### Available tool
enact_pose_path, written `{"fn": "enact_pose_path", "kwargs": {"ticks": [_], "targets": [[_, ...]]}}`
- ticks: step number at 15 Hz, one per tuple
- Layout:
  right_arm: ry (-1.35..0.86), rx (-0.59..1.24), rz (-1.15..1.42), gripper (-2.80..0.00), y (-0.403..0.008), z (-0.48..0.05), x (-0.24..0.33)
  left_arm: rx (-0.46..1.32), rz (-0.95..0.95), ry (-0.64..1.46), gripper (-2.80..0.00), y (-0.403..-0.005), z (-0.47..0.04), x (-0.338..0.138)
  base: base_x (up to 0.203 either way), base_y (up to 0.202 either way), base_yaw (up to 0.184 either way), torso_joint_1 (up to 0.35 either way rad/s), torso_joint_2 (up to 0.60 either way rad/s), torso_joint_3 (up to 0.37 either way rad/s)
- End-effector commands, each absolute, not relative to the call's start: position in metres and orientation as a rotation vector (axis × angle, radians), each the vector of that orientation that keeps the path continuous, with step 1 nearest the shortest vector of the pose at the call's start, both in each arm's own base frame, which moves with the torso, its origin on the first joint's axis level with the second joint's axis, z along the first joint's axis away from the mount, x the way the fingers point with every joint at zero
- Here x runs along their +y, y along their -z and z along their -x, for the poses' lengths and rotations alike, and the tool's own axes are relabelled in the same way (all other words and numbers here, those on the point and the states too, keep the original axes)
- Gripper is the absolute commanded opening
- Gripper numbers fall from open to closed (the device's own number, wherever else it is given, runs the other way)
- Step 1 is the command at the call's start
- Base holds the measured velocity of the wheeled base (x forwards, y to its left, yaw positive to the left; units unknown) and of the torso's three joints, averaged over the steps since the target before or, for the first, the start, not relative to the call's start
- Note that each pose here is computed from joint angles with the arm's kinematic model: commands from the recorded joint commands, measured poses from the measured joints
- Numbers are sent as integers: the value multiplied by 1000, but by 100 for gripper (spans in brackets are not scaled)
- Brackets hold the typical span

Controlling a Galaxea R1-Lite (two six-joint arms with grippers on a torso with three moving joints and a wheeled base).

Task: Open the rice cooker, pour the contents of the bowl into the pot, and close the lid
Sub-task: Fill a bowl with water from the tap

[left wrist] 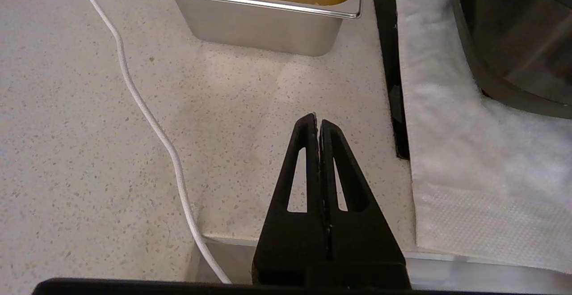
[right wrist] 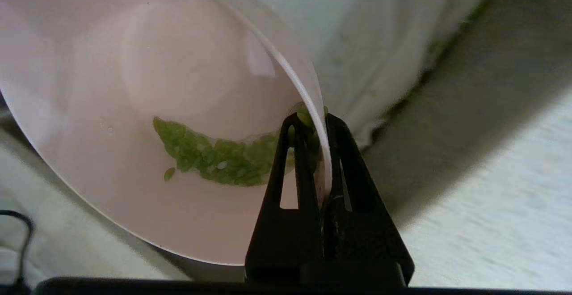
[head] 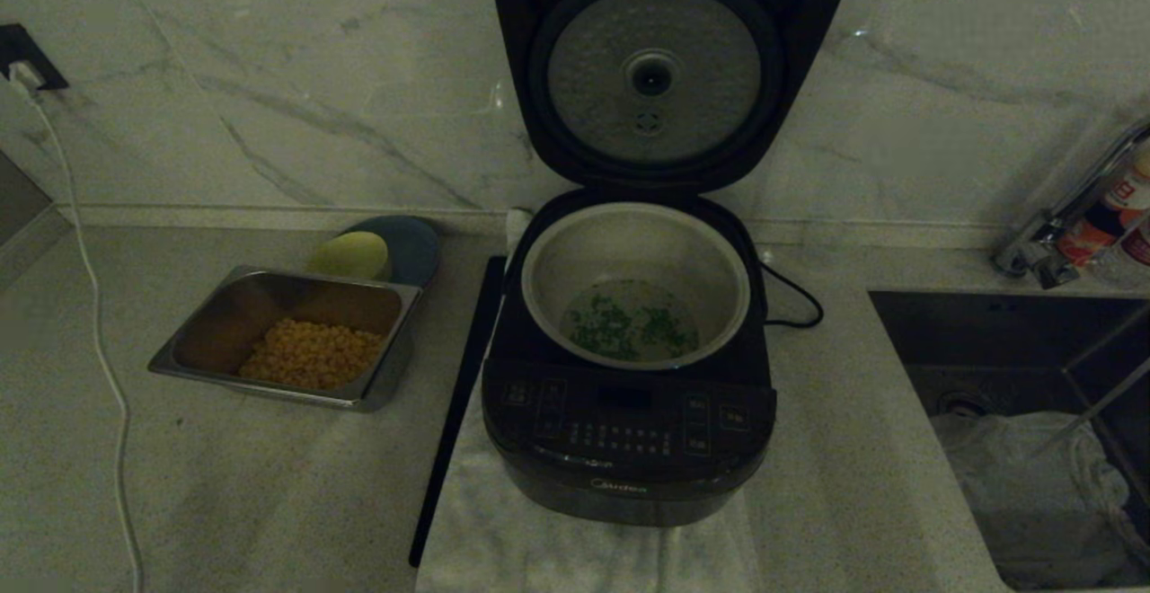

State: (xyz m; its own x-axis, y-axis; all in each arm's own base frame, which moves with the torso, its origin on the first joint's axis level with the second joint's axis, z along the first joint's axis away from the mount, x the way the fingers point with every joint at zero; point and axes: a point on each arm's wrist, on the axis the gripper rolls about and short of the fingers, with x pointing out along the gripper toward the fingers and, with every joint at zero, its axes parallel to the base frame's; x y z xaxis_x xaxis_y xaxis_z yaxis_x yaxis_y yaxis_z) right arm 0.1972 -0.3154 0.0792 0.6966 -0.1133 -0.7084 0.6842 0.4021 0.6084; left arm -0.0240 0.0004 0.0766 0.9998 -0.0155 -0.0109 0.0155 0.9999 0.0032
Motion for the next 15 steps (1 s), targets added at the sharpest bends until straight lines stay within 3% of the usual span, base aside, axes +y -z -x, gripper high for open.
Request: {"fn": "enact_pose_path", "kwargs": {"ticks": [1, 15], "targets": [[527, 630, -1038, -280, -84, -209, -313, 11, -3, 15, -280, -77, 24, 0, 0, 0, 0, 0, 0, 0], [525, 640, -1044, -280, -54, -267, -339, 11, -3, 15, -280, -77, 24, 0, 0, 0, 0, 0, 0, 0]]}}
